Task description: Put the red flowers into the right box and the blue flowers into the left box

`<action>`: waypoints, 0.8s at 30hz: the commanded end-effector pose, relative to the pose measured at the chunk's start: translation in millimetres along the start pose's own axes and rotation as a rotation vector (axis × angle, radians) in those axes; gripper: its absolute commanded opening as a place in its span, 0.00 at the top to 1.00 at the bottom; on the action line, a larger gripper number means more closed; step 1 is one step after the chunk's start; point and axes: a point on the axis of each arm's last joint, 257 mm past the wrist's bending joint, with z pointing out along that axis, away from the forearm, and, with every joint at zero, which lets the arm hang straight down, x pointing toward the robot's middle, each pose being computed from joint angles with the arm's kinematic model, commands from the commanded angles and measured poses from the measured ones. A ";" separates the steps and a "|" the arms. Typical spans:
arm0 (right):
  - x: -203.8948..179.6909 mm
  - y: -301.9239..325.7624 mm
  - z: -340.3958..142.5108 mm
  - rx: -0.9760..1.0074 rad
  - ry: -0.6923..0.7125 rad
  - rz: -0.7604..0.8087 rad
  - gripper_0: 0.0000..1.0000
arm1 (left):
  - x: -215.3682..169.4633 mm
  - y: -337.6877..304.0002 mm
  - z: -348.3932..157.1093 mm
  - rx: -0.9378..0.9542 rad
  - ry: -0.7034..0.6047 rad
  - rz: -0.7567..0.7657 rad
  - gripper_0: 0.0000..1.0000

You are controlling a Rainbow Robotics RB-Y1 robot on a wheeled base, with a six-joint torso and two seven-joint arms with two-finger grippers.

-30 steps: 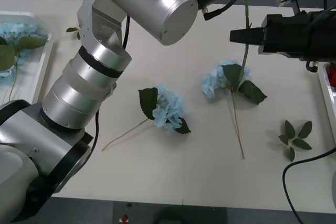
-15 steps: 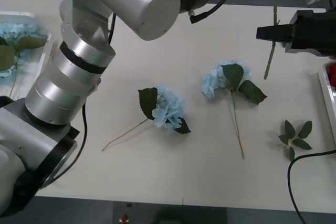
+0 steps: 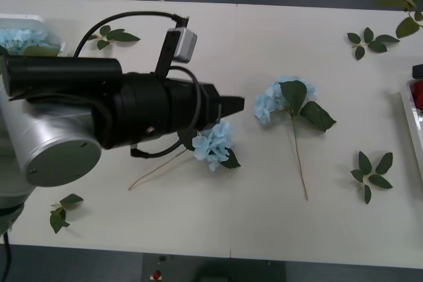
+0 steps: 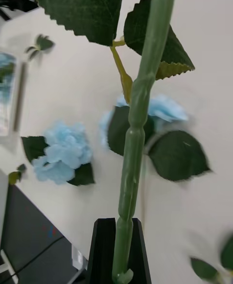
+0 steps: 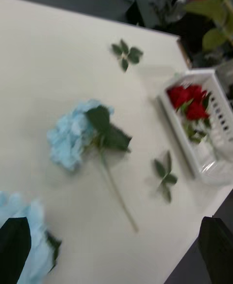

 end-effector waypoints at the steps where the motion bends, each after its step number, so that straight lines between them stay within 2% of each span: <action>1: 0.0 -39.5 -44.0 0.135 -0.001 0.060 1.00 | 25.0 22.0 -18.6 -0.062 0.086 0.270 0.00; 4: 9.1 -67.1 -65.6 0.224 0.020 0.101 1.00 | 44.0 52.6 -25.1 -0.132 0.171 0.378 0.00; 9: 24.2 -98.8 -91.9 0.341 0.057 0.151 1.00 | 55.3 88.1 -20.8 -0.171 0.244 0.465 0.00; 24: 87.4 -192.2 -149.1 0.711 0.152 0.256 1.00 | 98.0 151.2 22.5 -0.163 0.451 0.688 0.00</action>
